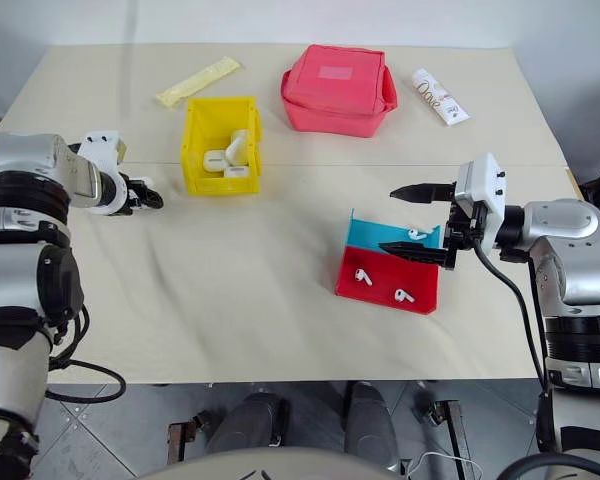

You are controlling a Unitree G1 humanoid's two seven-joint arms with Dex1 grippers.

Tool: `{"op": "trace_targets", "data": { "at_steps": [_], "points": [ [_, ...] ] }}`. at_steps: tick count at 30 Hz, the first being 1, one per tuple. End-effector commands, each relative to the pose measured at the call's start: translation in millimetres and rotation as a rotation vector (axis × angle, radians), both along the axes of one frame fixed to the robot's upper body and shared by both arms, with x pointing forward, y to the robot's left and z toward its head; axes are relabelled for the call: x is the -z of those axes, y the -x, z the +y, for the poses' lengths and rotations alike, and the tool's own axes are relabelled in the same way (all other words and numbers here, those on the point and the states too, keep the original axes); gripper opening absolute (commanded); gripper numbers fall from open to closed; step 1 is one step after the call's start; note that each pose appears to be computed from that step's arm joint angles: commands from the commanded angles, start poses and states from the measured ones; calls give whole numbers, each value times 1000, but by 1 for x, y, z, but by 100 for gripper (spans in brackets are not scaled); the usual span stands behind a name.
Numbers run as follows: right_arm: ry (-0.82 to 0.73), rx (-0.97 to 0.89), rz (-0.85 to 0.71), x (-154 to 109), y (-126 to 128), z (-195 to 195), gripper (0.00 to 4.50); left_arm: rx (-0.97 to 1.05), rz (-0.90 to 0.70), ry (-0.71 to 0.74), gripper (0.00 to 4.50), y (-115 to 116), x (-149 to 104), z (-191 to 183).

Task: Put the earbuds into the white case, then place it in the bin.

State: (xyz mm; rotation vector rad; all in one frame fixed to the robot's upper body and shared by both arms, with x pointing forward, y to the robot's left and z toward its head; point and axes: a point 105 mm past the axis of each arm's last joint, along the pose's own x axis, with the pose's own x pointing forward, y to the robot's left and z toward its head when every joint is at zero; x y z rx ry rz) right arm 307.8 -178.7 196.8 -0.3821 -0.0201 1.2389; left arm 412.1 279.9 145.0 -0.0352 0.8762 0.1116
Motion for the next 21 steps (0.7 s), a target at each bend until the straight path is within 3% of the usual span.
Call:
{"op": "trace_targets", "data": {
  "at_steps": [1, 7, 10, 12, 16, 19, 21],
  "points": [
    [10, -4, -36, -8, 3, 0, 450, -36, 13, -23, 274, 4, 6, 10],
    [16, 4, -33, -8, 4, -1, 450, -9, -54, -65, 274, -1, -1, 20],
    [21, 15, -35, -11, 6, -4, 450, 154, -285, -134, 274, -17, -28, 15],
    [25, 23, -35, -11, 7, -6, 450, 237, -411, -140, 274, -16, -40, 13],
    [31, 39, -37, -13, 9, -11, 450, 435, -661, -135, 274, 3, -62, 0],
    [32, 51, -42, -15, 11, -10, 450, 848, -1089, -7, 274, 42, -104, -53],
    [38, 68, -38, -15, 12, -11, 450, 1037, -1203, 22, 274, 64, -107, -75]
  ]
}}
